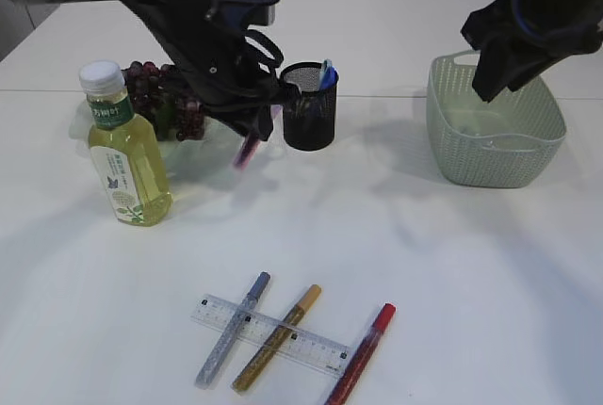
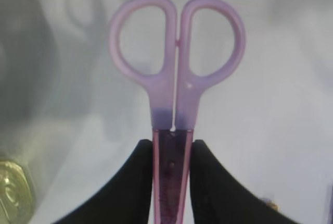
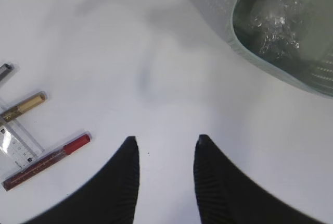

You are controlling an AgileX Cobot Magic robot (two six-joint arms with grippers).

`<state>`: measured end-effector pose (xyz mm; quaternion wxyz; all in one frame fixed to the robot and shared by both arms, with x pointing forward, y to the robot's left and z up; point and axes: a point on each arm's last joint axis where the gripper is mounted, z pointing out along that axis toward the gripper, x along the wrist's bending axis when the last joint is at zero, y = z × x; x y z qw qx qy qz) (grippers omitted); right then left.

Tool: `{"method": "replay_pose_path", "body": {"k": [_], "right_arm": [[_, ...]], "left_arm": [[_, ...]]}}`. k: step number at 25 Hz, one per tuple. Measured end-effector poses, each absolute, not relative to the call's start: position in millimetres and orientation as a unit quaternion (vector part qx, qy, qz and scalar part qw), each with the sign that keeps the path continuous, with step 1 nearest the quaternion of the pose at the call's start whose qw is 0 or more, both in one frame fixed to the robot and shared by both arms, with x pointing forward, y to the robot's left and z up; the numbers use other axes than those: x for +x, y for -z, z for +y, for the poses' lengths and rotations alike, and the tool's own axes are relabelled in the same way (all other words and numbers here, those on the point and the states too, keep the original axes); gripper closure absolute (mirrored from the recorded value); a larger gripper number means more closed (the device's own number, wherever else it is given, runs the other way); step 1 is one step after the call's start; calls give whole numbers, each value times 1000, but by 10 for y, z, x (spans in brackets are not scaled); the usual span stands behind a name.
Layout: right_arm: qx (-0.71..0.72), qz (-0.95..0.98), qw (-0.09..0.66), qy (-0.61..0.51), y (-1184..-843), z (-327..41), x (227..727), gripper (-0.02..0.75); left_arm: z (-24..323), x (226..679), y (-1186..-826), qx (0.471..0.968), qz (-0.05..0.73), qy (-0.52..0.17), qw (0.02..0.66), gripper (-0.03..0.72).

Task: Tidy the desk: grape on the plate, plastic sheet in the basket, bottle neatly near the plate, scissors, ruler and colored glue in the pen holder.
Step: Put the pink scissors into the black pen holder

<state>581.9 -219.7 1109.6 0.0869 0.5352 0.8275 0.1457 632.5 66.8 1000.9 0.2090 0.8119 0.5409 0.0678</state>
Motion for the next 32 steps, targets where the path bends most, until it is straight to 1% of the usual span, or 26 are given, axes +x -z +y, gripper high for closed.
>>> {"method": "replay_pose_path", "body": {"k": [3, 7, 10, 13, 20, 26, 32], "right_arm": [[535, 828, 87, -146, -11096, -2197, 5819, 446], [535, 828, 87, -146, -11096, -2197, 5819, 446], [535, 828, 87, -146, -11096, -2197, 5819, 446], [535, 828, 87, -146, -11096, -2197, 5819, 445], [535, 828, 87, -146, -11096, -2197, 5819, 446], [532, 829, 87, -145, -11096, -2197, 5819, 446], [530, 831, 88, -145, -11096, -2197, 5819, 446]], "left_arm": [[683, 6324, -10054, 794, 533, -106, 274, 528], [655, 6397, -10056, 771, 521, -143, 338, 528], [618, 6484, -10156, 745, 505, -179, 397, 528], [585, 6555, -10195, 723, 491, -204, 441, 528], [506, 6718, -10010, 688, 472, -237, 498, 528], [465, 6813, -9930, 649, 450, -269, 552, 528], [434, 6878, -9805, 624, 430, -291, 584, 528]]}}
